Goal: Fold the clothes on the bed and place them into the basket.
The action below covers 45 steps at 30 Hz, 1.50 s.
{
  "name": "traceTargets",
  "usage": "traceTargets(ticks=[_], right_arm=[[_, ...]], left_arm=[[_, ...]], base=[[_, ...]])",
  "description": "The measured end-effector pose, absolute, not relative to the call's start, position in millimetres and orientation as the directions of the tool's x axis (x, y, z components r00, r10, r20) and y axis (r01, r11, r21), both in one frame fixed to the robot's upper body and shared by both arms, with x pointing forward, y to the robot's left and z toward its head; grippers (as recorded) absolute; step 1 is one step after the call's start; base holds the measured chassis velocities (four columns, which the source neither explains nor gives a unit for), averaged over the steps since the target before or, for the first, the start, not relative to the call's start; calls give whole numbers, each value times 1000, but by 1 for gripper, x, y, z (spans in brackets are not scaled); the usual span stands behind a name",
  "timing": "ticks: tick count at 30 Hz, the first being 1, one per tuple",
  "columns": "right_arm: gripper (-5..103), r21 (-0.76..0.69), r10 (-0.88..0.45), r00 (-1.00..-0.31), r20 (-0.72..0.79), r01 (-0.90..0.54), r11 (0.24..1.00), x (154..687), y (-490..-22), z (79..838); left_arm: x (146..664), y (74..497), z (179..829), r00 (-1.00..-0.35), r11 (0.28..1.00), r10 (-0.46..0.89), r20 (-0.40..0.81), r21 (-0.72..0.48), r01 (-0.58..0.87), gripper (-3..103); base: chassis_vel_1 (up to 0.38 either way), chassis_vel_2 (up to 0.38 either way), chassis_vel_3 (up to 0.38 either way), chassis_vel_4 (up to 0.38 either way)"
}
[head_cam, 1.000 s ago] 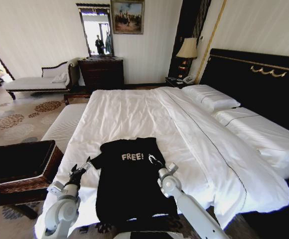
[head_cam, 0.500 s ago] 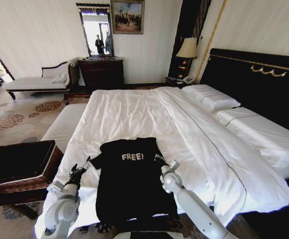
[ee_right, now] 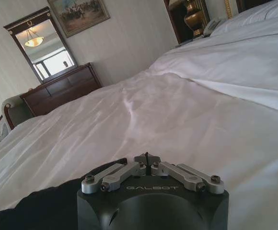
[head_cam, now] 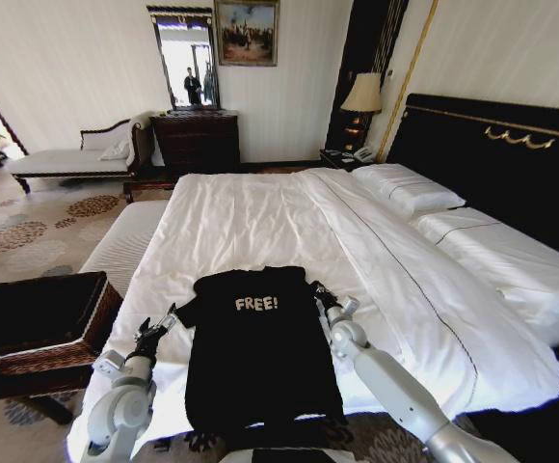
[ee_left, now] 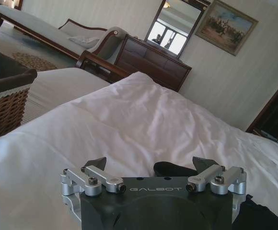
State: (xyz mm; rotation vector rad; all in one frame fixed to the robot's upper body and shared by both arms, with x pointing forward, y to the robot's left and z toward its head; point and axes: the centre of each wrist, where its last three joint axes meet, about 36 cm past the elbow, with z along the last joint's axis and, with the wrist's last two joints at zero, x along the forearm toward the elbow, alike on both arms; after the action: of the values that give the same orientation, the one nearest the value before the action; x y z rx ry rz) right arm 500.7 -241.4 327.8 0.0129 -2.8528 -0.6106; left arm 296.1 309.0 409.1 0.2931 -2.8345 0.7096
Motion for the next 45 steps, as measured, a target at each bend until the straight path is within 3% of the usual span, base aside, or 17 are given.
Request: traceTargets(ticks=[8,37,38,41,44,45], right_arm=[[0,394,-25,-989,149,36,918,519,-261,337],[-3,260,83,-981,173,127,957,528,-294,298],[8,246,91,-982,168,131,960,528,-296,298],[13,231,105,-981,166,142,963,526,-298,297],[29,211,142,-977,157,174,962,516,-305,299],[29,211,142,-977,157,174,962,516,-305,299]], left_arm=[[296,309,406,-958,864,-143,250,-440,-244,100],[292,302,402,-955,864,-143,259,-437,-248,100],[291,302,402,-955,864,-143,259,-438,-248,100],[291,301,401,-955,864,-143,260,-438,-249,100],[289,301,402,-955,863,-144,261,-438,-250,100],[289,301,402,-955,863,-144,261,-438,-250,100]], base=[[0,0,0,0],[0,0,0,0],[0,0,0,0],[0,0,0,0],[0,0,0,0],[0,0,0,0]])
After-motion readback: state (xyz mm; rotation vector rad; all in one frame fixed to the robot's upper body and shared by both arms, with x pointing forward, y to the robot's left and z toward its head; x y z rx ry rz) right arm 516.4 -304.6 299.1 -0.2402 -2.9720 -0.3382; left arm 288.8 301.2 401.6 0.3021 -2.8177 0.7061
